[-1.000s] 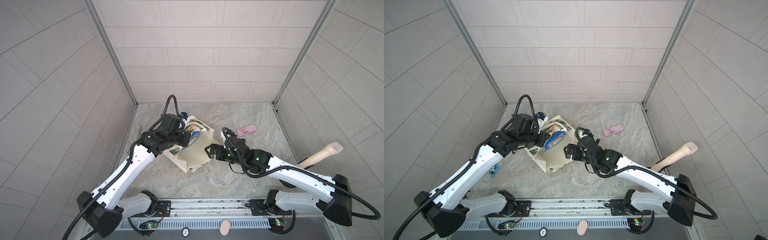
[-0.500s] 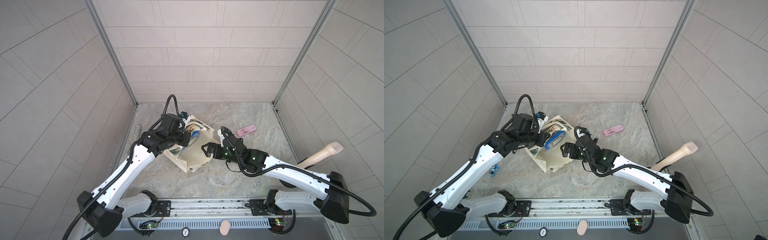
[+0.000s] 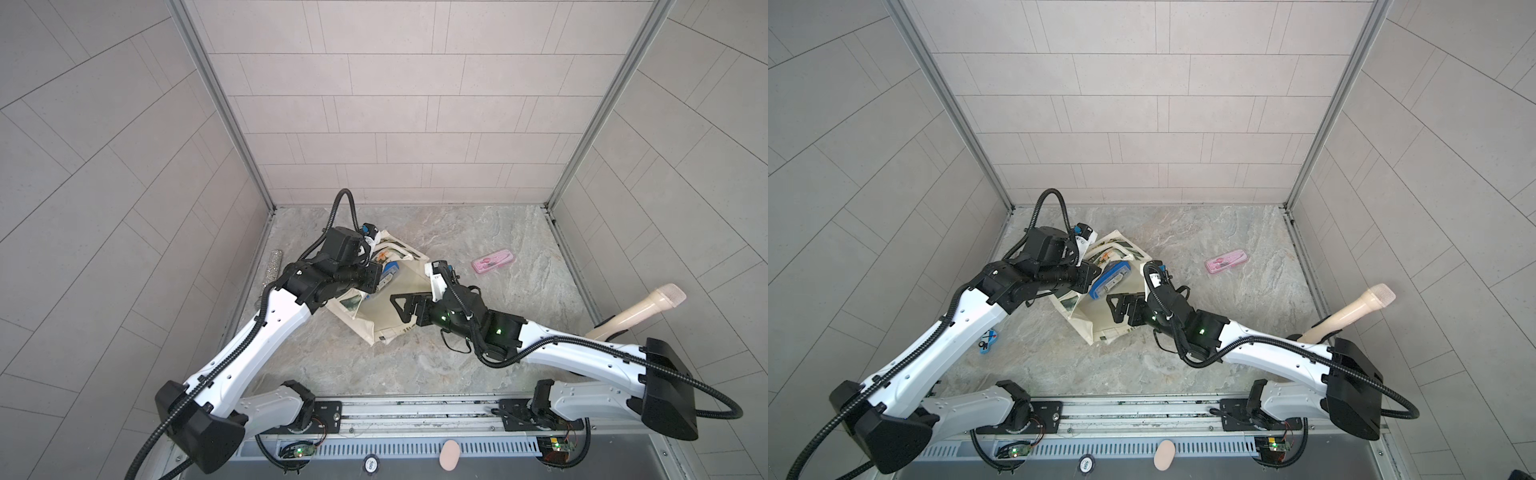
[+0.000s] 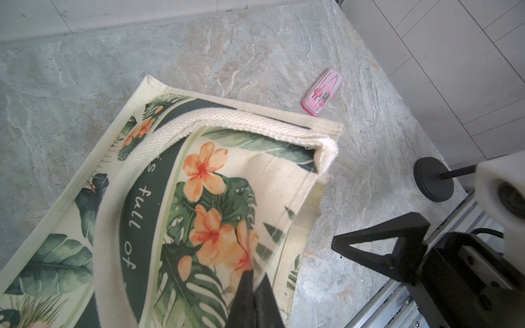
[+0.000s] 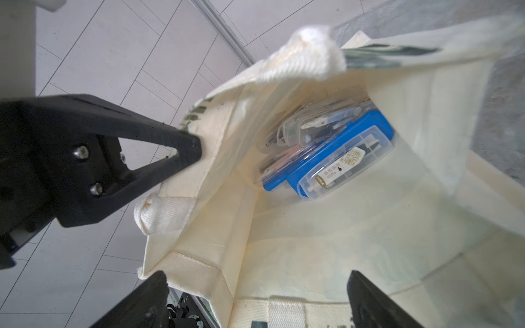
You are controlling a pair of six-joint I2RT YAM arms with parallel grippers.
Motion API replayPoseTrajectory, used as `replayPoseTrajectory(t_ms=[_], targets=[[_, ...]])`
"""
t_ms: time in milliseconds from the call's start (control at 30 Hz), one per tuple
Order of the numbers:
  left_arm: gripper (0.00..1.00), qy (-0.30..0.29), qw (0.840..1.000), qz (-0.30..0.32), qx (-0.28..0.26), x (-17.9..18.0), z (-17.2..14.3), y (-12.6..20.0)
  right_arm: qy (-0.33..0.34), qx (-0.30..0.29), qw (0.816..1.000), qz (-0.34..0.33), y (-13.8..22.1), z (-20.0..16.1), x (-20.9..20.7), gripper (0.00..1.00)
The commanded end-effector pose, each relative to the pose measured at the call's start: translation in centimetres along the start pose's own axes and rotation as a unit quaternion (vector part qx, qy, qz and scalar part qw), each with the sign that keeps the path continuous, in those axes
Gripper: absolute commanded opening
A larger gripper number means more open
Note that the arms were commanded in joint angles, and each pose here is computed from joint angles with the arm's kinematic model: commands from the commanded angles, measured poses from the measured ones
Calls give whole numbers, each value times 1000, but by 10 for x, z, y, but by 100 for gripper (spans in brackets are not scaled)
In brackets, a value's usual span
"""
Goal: Take out the compass set from the canvas bag
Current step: Pick up the compass set from the canvas bag.
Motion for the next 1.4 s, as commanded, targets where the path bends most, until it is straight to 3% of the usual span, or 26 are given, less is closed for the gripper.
replayPoseTrajectory(t_ms=[0,433,967,1233,1367], targets=[[0,-9,999,-13,-28,-8,17,8,-2,-22,1000,16,-19,2,10,100],[0,-13,1000,-16,-13,-12,19,6,-60,7,996,-60,-89,-28,-24,97],[0,-25,1000,-12,-4,-14,23,4,-129,13,989,-78,-104,-38,-54,93],[0,-31,999,-22,3,-19,26,0,-224,4,973,-60,-131,-46,-63,95],[0,-33,999,-29,10,-22,25,-3,-257,22,961,-99,-142,-50,-70,97]])
Point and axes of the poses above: each gripper's point midway between its finger pads, its own y axis back along the fingers, its own x axis along the line the jaws close on, z = x × y, the point moved 1 cm from there along y, back along the fingers, and after that the axes turned 14 degrees about y, right-handed, at the moved point
